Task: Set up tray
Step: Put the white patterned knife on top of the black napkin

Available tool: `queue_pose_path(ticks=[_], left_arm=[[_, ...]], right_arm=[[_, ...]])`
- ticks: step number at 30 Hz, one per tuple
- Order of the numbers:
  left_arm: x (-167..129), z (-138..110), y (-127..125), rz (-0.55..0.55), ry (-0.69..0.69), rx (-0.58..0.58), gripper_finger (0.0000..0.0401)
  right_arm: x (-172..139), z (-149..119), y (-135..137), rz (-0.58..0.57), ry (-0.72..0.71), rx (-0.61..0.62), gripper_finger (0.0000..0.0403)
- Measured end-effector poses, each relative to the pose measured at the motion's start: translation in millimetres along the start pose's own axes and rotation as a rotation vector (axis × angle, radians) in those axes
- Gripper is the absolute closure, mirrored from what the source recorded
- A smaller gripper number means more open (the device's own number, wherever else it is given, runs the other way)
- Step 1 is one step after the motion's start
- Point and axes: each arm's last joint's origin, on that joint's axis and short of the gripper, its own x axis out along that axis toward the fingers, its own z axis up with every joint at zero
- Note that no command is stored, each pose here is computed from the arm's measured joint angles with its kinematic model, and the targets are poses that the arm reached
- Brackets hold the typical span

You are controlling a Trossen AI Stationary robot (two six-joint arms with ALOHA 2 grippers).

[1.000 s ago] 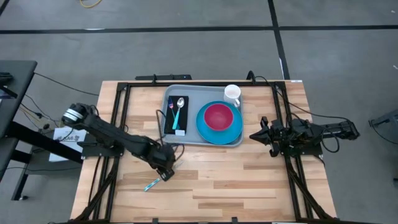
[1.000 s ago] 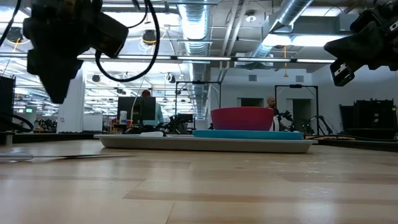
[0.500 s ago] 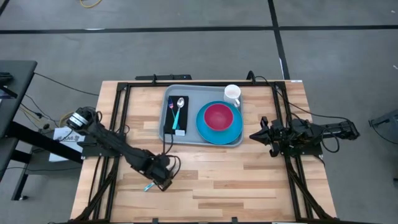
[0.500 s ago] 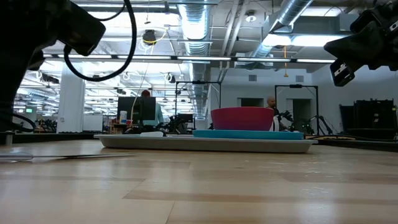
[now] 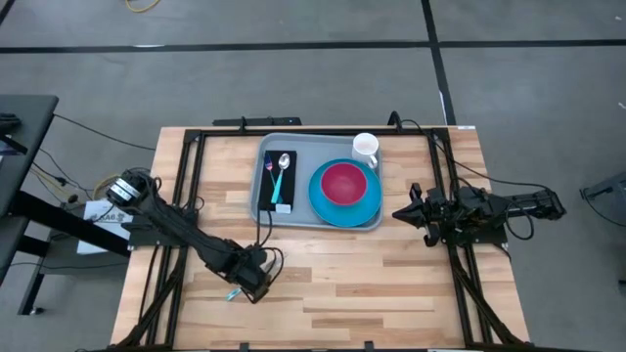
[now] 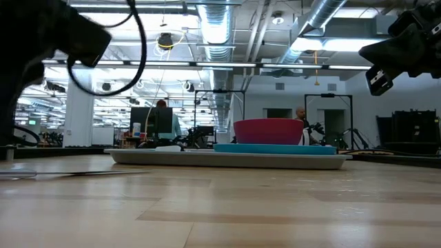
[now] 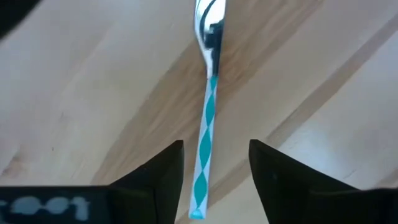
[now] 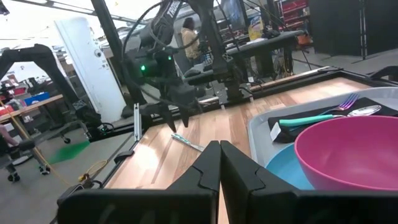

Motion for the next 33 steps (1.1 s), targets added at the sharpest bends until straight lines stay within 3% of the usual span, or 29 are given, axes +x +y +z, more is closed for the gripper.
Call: queue_pose_path(ticks=[11, 19, 33], left_arm=[[37, -3, -4, 0.107, 0.088, 0.009, 0.0236], [44, -2, -5, 0.117, 0.079, 0.011, 0.0242], [45, -1, -6, 0.115, 0.070, -0.017, 0.0388]], right_arm=[[0, 0, 0, 0.000, 0.000, 0.000, 0.0403], [0, 0, 0, 0.000, 0.000, 0.000, 0.0403], [0, 0, 0, 0.000, 0.000, 0.000, 0.0403]])
